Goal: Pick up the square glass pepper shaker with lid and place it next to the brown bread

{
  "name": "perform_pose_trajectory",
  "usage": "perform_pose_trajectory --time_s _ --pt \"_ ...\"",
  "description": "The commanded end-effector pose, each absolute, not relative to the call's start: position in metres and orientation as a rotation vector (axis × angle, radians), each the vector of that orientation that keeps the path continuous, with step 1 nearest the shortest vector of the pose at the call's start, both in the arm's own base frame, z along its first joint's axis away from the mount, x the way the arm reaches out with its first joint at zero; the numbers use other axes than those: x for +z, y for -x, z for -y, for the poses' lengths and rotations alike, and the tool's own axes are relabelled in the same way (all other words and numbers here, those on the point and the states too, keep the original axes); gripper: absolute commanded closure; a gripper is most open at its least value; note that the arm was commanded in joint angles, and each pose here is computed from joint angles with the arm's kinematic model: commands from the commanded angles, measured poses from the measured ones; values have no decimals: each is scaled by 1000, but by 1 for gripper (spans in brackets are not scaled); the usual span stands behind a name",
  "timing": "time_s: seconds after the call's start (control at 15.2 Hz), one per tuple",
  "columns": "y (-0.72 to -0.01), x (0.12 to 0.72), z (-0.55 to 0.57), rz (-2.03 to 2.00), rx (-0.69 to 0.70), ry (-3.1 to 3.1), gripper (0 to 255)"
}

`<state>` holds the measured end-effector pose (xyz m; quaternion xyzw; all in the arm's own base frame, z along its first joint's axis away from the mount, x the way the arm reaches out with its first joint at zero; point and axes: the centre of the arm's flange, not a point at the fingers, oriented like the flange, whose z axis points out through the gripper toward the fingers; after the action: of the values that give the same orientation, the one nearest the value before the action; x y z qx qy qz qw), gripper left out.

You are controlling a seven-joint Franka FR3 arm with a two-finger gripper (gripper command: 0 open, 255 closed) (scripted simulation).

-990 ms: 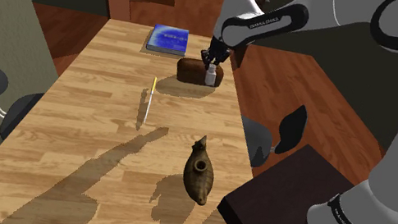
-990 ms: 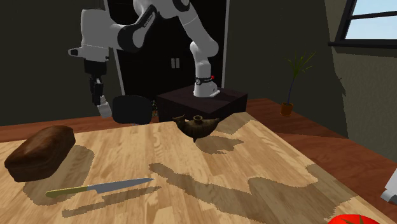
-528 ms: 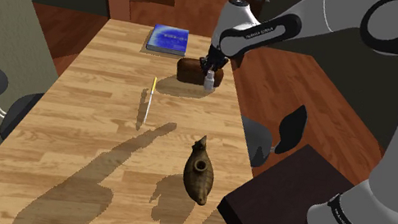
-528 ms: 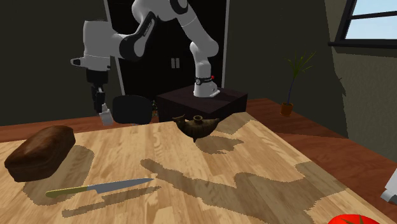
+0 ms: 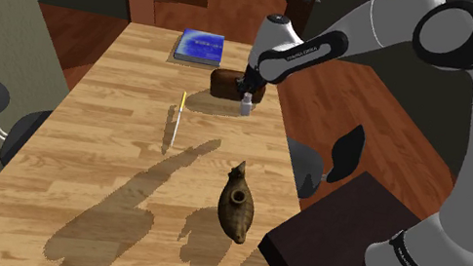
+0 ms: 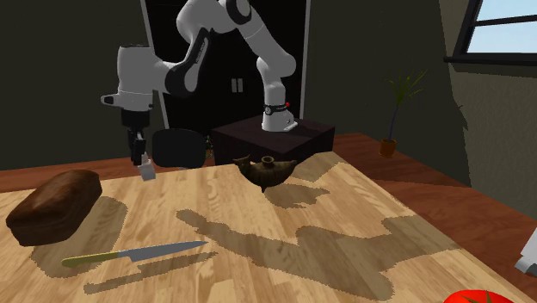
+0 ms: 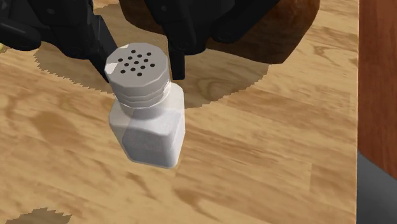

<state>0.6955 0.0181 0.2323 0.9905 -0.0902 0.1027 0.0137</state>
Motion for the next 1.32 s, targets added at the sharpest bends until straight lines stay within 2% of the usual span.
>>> perform_pose_trajectory --time_s 0.0,0.79,1.25 --pt "-695 222 -18 281 321 -3085 255" --pt "-695 158 -18 281 321 -3085 255" --pt "-695 155 -18 281 321 -3085 255"
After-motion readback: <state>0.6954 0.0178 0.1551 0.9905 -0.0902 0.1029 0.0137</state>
